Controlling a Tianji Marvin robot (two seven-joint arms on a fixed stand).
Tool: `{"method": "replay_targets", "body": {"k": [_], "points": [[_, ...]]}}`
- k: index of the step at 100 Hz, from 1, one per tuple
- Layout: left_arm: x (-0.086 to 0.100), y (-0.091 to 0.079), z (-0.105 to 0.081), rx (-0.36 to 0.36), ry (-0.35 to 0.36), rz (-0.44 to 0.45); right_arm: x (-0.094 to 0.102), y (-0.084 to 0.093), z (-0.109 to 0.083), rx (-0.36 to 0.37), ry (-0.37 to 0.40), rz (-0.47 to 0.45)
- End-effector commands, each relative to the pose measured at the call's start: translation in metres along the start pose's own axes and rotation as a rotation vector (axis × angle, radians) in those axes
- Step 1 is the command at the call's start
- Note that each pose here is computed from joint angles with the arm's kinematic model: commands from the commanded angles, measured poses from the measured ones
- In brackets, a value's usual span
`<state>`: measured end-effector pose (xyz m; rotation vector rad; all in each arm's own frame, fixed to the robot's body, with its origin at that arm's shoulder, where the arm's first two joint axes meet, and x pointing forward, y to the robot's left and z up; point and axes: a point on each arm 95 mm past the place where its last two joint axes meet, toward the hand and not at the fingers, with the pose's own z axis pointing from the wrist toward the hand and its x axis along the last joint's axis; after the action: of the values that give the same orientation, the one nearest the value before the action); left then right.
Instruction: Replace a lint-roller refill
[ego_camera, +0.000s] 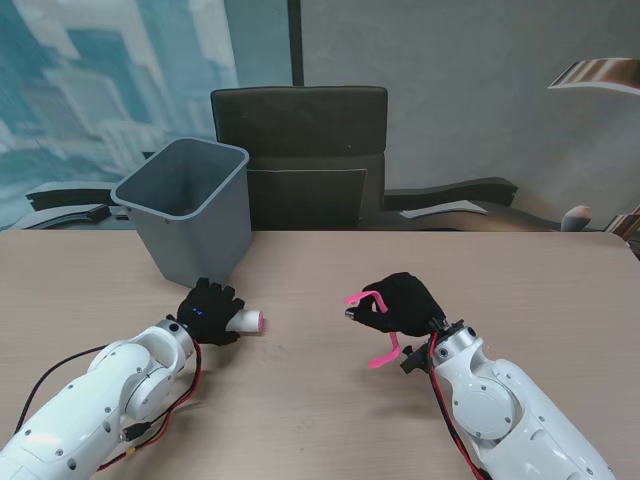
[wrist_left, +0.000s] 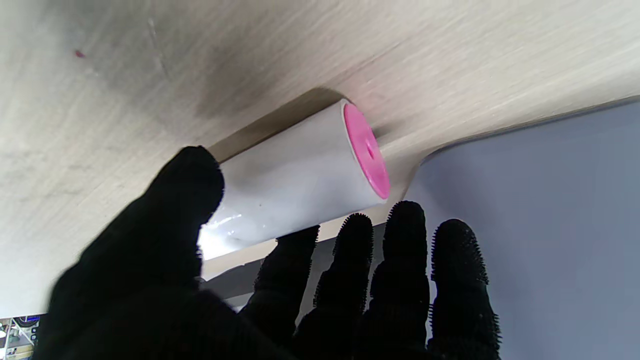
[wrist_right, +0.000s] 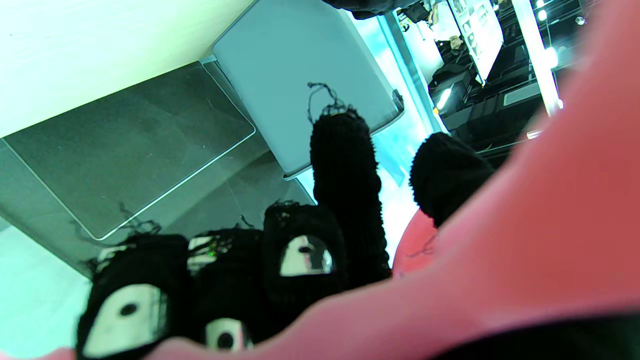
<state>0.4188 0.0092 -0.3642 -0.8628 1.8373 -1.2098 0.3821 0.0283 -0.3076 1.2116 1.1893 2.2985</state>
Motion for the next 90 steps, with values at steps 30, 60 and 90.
{"method": "replay_targets", "body": {"k": [30, 60, 90], "points": [[0.003, 0.009, 0.007, -0.055, 0.025, -0.017, 0.002, -0.002, -0.001, 0.014, 0.009, 0.002], [0.016, 0.012, 0.001, -0.036, 0.032, -0.048, 0.001, -0.001, -0.001, 0.011, 0.017, -0.009], [0.033, -0.020, -0.025, 0.135, 0.041, -0.150, 0.005, 0.002, -0.001, -0.005, 0.046, -0.011]]}}
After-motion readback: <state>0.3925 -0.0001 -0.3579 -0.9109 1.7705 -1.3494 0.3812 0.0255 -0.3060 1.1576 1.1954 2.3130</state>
